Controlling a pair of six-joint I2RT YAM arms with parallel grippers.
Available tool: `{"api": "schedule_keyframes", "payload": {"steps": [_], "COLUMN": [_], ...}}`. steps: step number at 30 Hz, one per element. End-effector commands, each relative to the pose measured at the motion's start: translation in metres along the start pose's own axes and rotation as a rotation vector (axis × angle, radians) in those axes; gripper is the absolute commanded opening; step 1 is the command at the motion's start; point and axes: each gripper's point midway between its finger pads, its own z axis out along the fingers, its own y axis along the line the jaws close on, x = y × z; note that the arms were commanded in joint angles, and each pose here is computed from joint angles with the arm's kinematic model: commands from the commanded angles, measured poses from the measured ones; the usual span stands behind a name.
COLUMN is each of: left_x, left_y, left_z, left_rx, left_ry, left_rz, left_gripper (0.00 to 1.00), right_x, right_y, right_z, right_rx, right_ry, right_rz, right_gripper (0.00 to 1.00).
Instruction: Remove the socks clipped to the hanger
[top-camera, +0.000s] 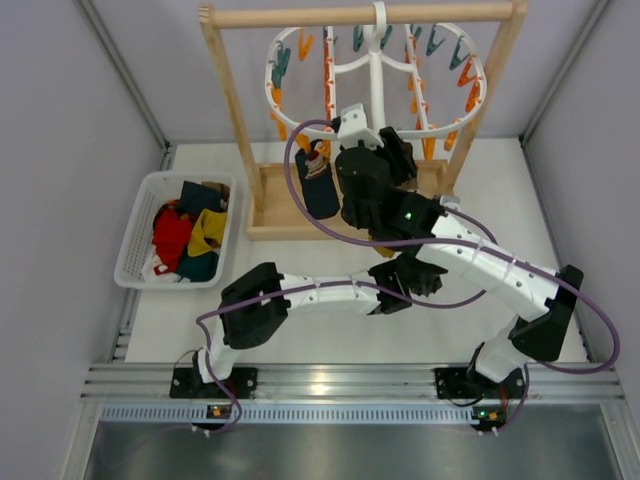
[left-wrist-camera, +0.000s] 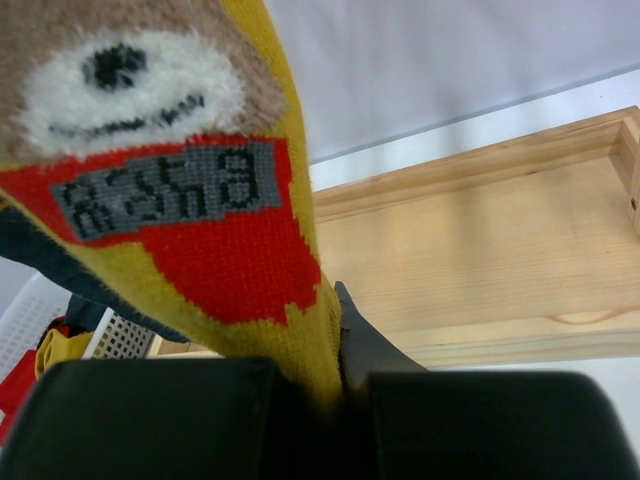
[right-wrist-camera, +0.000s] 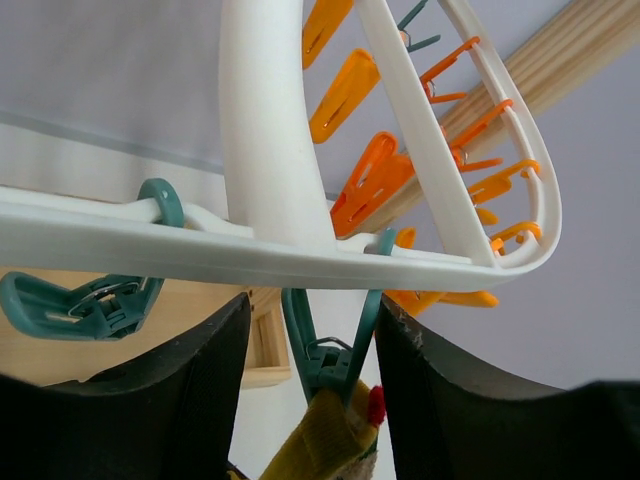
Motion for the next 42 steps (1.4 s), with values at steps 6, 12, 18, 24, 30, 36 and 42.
{"api": "schedule_keyframes", "payload": {"steps": [6, 12, 18, 24, 30, 36, 42], "left_x": [-0.020, -0.019, -0.013, -0.001, 0.024, 0.066, 0.104], "left_y": [0.010, 0.008, 0.010, 0.021, 0.040, 0.079, 0.133], "left_z": [-0.009, -0.008, -0.003, 0.005, 0.000, 0.013, 0.032], "left_rx": [0.016, 0.021, 0.011, 0.018, 0.006, -0.061, -0.158], "left_ry": [-0.018, -0.021, -0.015, -0.016, 0.005, 0.052, 0.098], "left_rz": [-0.080, -0.082, -0.085, -0.096, -0.070, -0.023, -0.042], "left_gripper": [0.00, 0.00, 0.00, 0.00, 0.00, 0.00, 0.00], "right_x": [-0.018, -0.018, -0.016, -0.020, -0.027, -0.028, -0.015], "right_y": [-0.029, -0.026, -0.026, -0.029, -0.027, -0.021, -0.008], "right_z": [0.000, 0.001, -0.001, -0.005, -0.007, -0.014, -0.017], "right_rx": [0.046, 0.043, 0.022, -0.044, -0.103, -0.248, -0.416], "right_ry": [-0.023, -0.027, -0.031, -0.055, -0.069, -0.105, -0.135], "right_rz": [0.098, 0.085, 0.112, 0.181, 0.219, 0.283, 0.324], "right_gripper": [0.46, 0.24, 0.00, 0.00, 0.00, 0.03, 0.06]}}
